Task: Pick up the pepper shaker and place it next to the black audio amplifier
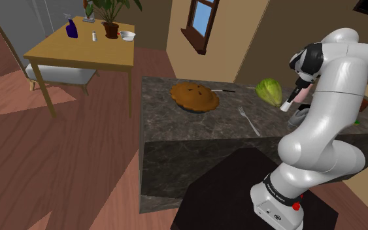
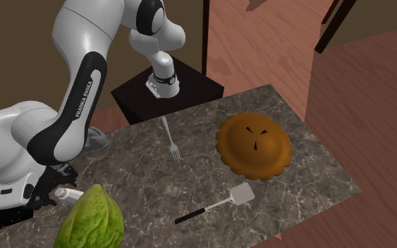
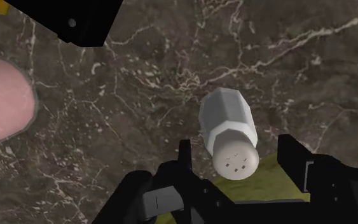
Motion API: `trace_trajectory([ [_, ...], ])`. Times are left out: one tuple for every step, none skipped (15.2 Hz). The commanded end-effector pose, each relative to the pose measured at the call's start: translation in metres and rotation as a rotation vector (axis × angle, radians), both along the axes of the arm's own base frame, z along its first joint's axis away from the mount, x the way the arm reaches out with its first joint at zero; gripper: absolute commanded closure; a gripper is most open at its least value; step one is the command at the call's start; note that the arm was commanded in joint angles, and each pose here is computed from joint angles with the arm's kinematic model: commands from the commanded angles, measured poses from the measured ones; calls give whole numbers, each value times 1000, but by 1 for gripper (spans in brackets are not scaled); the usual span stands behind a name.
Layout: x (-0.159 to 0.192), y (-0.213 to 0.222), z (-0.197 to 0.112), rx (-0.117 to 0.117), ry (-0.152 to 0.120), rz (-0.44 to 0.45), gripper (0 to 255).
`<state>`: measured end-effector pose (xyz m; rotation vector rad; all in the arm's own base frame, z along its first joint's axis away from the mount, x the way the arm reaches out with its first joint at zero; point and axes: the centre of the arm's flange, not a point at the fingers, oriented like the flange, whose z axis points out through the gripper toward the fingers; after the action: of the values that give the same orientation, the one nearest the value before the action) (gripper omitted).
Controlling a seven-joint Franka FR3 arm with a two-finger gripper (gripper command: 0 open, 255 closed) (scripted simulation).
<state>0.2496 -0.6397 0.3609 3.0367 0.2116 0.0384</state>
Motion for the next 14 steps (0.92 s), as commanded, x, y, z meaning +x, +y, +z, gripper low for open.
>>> trace_trajectory([
  [0,0,0,0,0,0,0],
  [0,0,0,0,0,0,0],
  [0,0,0,0,0,0,0],
  [0,0,0,0,0,0,0],
  [0,0,0,0,0,0,0],
  [0,1,13,0,0,0,0],
  [-1,2,26,0,0,0,0],
  [-1,4,39,0,0,0,0],
  [-2,5,50,0,0,0,0],
  [-2,5,50,0,0,0,0],
  [-2,5,50,0,0,0,0],
  [-2,5,50,0,0,0,0],
  [-2,5,50,0,0,0,0],
  [-2,5,50,0,0,0,0],
])
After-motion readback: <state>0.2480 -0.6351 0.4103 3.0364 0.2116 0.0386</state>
